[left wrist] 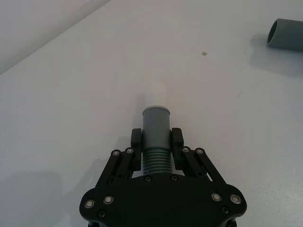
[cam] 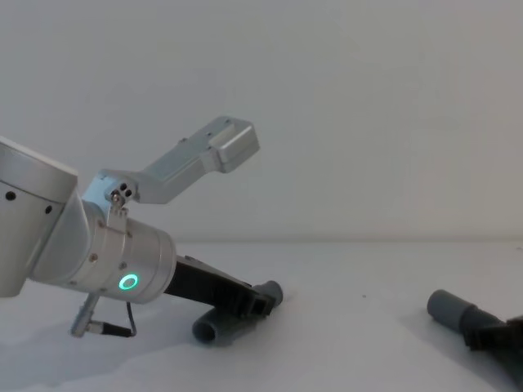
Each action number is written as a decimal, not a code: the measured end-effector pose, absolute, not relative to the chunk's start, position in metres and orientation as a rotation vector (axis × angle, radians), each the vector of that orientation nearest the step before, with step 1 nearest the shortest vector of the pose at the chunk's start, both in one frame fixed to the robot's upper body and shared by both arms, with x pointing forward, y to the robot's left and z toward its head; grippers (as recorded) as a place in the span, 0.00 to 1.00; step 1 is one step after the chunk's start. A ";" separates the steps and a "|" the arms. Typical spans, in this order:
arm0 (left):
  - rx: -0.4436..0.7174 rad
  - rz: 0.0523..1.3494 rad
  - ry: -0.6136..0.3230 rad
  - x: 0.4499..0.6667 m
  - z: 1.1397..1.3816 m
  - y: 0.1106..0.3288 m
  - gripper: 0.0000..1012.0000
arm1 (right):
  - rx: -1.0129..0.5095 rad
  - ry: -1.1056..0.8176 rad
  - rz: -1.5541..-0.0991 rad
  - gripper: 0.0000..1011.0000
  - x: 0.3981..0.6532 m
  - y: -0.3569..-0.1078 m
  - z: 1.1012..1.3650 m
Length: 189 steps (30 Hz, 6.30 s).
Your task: Use both hands to pick up one end of the pipe from the table, align the ends, and insert them.
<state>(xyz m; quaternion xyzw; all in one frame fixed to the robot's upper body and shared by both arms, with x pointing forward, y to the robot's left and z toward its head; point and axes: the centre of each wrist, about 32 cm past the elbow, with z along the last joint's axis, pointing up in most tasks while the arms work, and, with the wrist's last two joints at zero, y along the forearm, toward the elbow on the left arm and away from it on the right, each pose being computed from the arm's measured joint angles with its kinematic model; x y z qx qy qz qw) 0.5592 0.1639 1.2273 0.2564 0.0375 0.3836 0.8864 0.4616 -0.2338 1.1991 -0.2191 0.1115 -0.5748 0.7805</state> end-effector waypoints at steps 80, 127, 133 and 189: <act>0.562 0.779 -0.083 0.562 1.238 0.162 0.34 | -0.295 0.128 -1.111 0.16 0.459 -0.245 1.211; 0.413 0.162 -0.228 0.598 1.273 0.227 0.34 | -0.239 -0.209 -0.589 0.16 0.469 -0.318 1.209; 0.422 0.097 -0.199 0.602 1.279 0.233 0.34 | -0.235 -0.223 -0.541 0.16 0.471 -0.324 1.210; 0.421 -0.083 -0.128 0.625 1.284 0.232 0.34 | -0.300 -0.313 -0.552 0.16 0.476 -0.325 1.196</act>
